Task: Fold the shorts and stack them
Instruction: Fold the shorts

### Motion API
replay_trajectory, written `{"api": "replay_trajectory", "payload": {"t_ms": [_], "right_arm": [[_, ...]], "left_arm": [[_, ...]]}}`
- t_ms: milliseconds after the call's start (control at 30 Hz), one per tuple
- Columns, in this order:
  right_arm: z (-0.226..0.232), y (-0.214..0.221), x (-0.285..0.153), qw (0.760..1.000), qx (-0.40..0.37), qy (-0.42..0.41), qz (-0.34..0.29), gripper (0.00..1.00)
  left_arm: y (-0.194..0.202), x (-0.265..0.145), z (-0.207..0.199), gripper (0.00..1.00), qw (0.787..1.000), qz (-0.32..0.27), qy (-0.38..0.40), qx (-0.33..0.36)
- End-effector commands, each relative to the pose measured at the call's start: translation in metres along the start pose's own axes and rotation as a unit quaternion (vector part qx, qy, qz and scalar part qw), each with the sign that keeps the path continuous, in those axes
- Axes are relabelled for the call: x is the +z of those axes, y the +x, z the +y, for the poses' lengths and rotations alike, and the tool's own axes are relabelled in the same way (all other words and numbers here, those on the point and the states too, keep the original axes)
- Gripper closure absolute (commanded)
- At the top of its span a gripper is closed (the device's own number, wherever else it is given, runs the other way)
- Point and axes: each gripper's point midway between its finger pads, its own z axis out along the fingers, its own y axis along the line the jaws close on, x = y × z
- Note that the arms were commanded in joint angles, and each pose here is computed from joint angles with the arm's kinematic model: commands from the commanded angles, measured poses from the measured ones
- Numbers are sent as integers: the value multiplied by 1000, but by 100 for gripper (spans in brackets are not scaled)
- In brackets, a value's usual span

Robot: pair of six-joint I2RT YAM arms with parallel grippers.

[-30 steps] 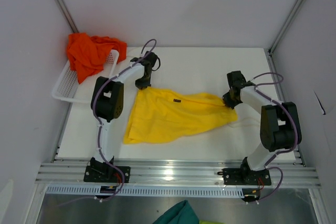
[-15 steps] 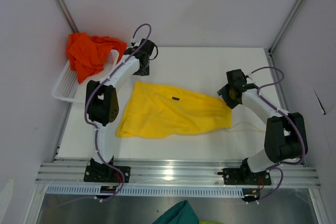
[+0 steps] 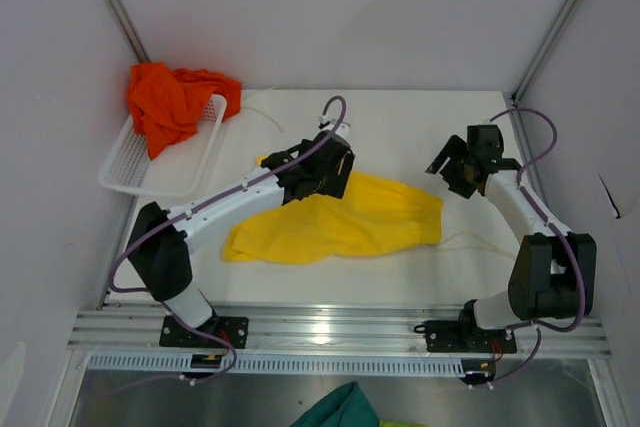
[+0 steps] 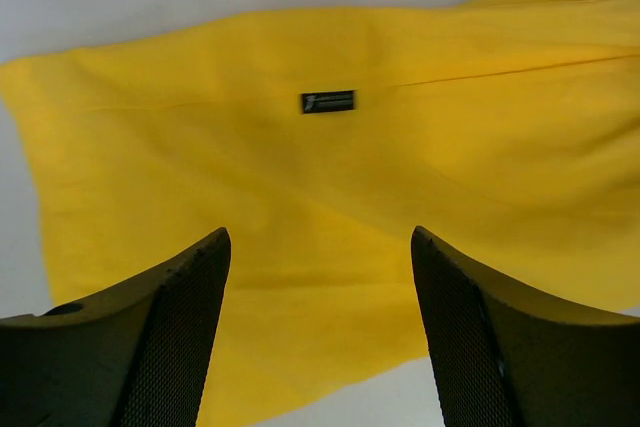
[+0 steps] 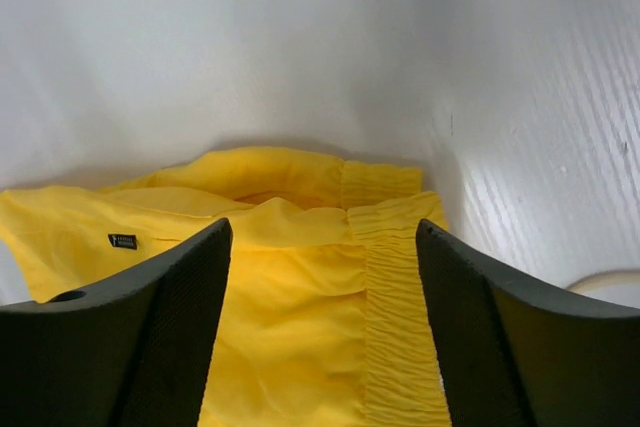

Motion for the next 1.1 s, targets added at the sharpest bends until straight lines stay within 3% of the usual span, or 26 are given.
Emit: {"api": "replay_trajectory", "payload": {"t_ms": [0,67,267,433,733,933,1067], "right_arm": [[7,-2,-13,995,-64,-72,-2,26],[6,2,-11,994,-80,-81,-1,33],[4,19,-1,987,-128,-97,18,30],[11,30,5,977,-176,-120,22,24],[3,56,44,971,-233,-4,55,29],[9,86,51,962,-260,-6,87,33],[21,107,39,958,-262,-38,105,33]], "left_arm": [[-29,-3,-36,24,993,-47,104,-24],[-33,-1,-53,25,990,-42,132,-22],[-10,45,-77,26,993,17,120,-6],[28,91,-64,27,993,89,80,-22],[71,137,-13,29,987,158,26,-32],[66,150,0,30,986,164,24,-31],[42,169,15,30,985,165,17,-40]]}}
